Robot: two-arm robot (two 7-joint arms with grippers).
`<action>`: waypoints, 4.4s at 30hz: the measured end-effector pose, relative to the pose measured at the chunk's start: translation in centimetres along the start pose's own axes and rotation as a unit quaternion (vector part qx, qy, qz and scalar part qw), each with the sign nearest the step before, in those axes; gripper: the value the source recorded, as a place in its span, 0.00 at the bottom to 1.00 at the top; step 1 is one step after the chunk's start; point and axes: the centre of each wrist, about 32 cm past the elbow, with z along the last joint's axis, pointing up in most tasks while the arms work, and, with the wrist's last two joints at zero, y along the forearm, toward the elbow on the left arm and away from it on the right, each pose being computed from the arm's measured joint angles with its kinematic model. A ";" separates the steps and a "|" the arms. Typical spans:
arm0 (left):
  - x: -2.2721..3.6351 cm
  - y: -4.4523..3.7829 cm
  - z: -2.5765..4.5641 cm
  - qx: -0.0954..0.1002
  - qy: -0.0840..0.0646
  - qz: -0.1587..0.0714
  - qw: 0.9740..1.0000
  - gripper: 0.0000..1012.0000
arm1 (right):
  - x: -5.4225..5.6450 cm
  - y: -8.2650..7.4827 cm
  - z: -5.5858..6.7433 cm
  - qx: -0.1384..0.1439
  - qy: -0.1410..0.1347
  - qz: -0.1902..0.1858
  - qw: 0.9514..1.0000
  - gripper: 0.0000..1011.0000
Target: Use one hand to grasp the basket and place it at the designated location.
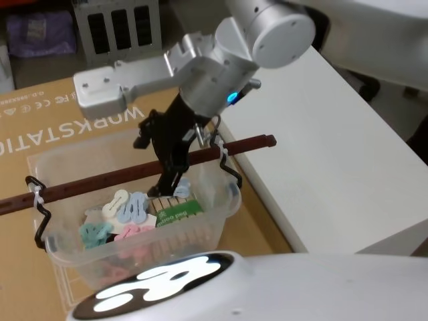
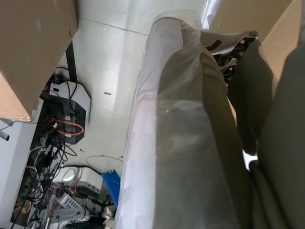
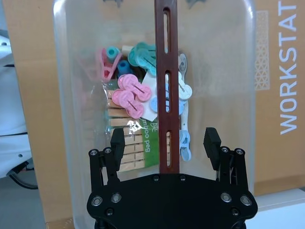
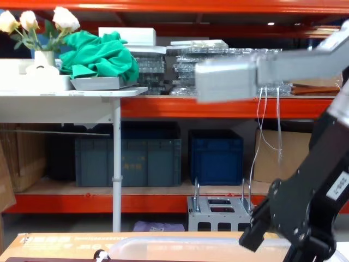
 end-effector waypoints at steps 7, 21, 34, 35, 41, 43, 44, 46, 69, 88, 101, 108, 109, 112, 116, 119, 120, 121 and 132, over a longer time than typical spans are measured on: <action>0.00 0.00 0.00 0.000 0.000 0.000 1.000 0.00 | -0.1 1.3 0.1 -0.002 0.002 0.018 1.000 0.99; 0.00 0.00 0.00 0.000 0.000 0.000 1.000 0.00 | 0.0 2.2 0.3 -0.005 0.003 0.032 0.999 0.95; 0.00 0.00 0.00 0.000 0.000 0.000 1.000 0.00 | 0.0 2.4 0.0 -0.005 0.006 0.035 0.999 0.58; 0.00 0.00 0.00 0.000 0.000 0.000 1.000 0.00 | -0.1 2.3 0.0 -0.005 0.007 0.035 0.999 0.56; 0.00 0.00 0.00 0.000 0.000 0.000 1.000 0.00 | -0.1 2.3 -0.1 -0.006 0.013 0.034 0.999 0.35; 0.00 0.00 0.00 0.000 0.000 0.000 1.000 0.00 | -0.2 2.3 -0.2 -0.007 0.014 0.034 0.999 0.29; 0.00 0.00 0.00 0.000 0.000 0.000 1.000 0.00 | -0.2 2.3 -0.2 -0.008 0.015 0.034 0.999 0.26; 0.00 0.00 0.00 0.000 0.000 0.000 1.000 0.00 | -0.2 2.3 -0.3 -0.008 0.016 0.033 0.999 0.23; 0.00 0.00 0.00 0.000 0.000 0.000 1.000 0.00 | -0.3 0.0 -0.4 -0.014 0.029 0.000 0.999 0.23; 0.00 0.00 0.00 0.000 0.000 0.000 1.000 0.00 | -1.5 -5.1 -2.0 -0.040 0.070 -0.057 0.995 0.23; 0.00 0.00 -0.01 0.000 0.000 0.000 1.000 0.00 | -3.4 -10.2 -3.5 -0.078 0.141 -0.098 0.982 0.23; 0.00 0.00 -0.02 0.000 0.000 0.000 1.000 0.00 | -4.7 -12.7 -4.1 -0.102 0.177 -0.115 0.972 0.23; 0.00 0.00 -0.02 0.000 0.000 0.000 1.000 0.00 | -4.9 -13.0 -4.1 -0.105 0.182 -0.118 0.971 0.23; 0.00 0.00 0.00 0.000 0.000 0.000 1.000 0.00 | -5.6 -14.3 -4.2 -0.123 0.200 -0.126 0.964 0.23; 0.00 0.00 0.00 0.000 0.000 0.000 1.000 0.00 | -6.5 -15.5 -4.2 -0.141 0.223 -0.134 0.955 0.23; 0.00 0.00 -0.01 0.000 0.000 0.000 1.000 0.00 | -7.2 -16.4 -4.1 -0.157 0.243 -0.140 0.947 0.23; 0.00 0.00 -0.01 0.000 0.000 0.000 1.000 0.00 | -7.5 -16.8 -4.1 -0.165 0.252 -0.141 0.943 0.23; 0.00 0.00 0.00 0.000 0.000 0.000 1.000 0.00 | -7.6 -16.9 -4.1 -0.168 0.256 -0.142 0.942 0.23; 0.00 0.00 0.00 0.000 0.000 0.000 1.000 0.00 | -10.0 -18.5 -3.9 -0.204 0.307 -0.135 0.920 0.23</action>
